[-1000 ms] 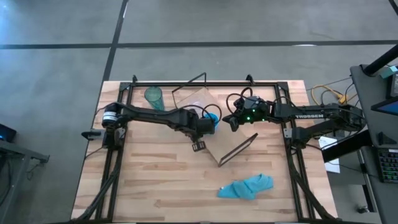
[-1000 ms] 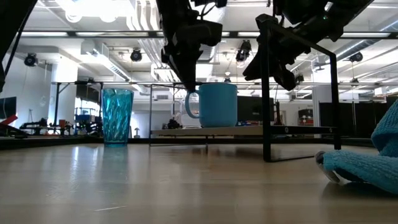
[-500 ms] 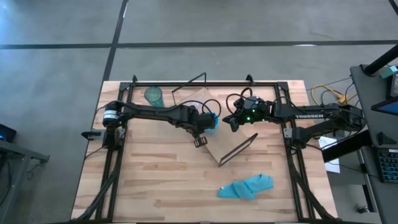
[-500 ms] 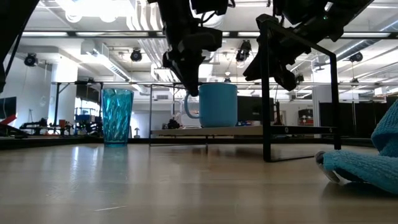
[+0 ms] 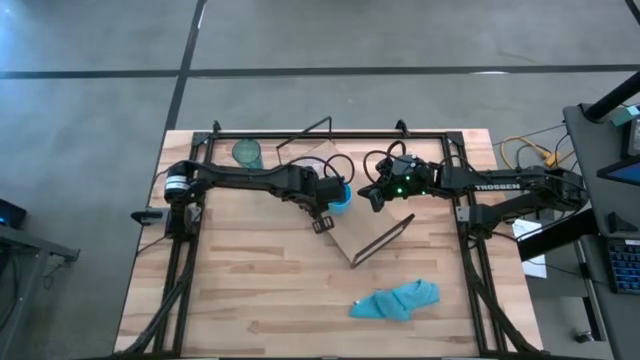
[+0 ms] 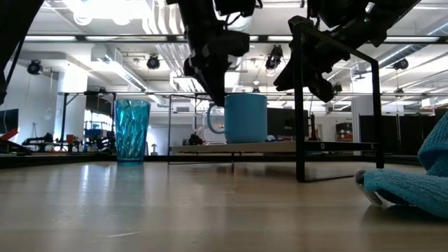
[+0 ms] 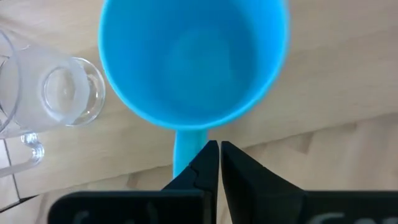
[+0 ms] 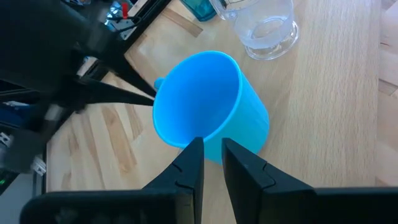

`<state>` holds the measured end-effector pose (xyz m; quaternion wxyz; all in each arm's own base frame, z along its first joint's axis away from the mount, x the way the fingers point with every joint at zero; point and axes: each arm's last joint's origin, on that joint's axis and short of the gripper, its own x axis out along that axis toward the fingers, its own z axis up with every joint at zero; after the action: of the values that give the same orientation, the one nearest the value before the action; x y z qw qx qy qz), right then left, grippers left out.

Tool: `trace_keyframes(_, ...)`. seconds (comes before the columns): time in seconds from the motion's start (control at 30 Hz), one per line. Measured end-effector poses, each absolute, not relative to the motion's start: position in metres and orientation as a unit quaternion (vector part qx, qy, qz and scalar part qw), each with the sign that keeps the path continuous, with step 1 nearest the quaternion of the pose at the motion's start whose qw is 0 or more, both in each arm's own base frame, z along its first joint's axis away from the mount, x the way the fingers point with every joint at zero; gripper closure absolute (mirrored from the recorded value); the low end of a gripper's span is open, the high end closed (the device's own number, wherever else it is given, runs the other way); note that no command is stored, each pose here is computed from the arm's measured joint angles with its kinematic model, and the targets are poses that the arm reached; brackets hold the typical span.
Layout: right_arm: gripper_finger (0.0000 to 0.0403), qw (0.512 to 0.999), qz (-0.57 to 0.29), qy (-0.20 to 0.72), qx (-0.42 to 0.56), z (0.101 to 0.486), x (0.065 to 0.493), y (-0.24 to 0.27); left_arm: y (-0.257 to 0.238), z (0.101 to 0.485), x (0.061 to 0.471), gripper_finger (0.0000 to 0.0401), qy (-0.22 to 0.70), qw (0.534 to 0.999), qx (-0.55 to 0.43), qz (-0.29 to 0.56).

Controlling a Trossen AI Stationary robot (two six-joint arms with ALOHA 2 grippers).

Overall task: Stack small to large cups/mugs on shelf
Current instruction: Put the blue cup on the shelf

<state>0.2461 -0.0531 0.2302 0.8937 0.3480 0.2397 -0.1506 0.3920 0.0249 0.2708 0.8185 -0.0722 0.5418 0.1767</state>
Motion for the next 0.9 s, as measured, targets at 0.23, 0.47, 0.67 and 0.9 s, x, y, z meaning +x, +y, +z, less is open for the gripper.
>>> trace_keyframes(0.23, 0.0351, 0.896, -0.149, 0.237, 0.346, 0.232, 0.245, -0.053, 0.023, 0.33, 0.371, 0.0397, 0.474, 0.861, -0.096, 0.157)
trace_keyframes(0.47, 0.0351, 0.887, -0.127, 0.239, 0.374, 0.233, 0.244, -0.051, 0.038, 0.364, 0.325, 0.0397, 0.478, 0.845, -0.064, 0.233)
trace_keyframes(0.67, 0.0351, 0.884, -0.118, 0.241, 0.382, 0.233, 0.245, -0.05, 0.052, 0.369, 0.3, 0.0397, 0.518, 0.81, -0.066, 0.266)
trace_keyframes(0.9, 0.0351, 0.875, -0.111, 0.243, 0.404, 0.234, 0.245, -0.049, 0.075, 0.357, 0.286, 0.038, 0.566, 0.764, -0.074, 0.3)
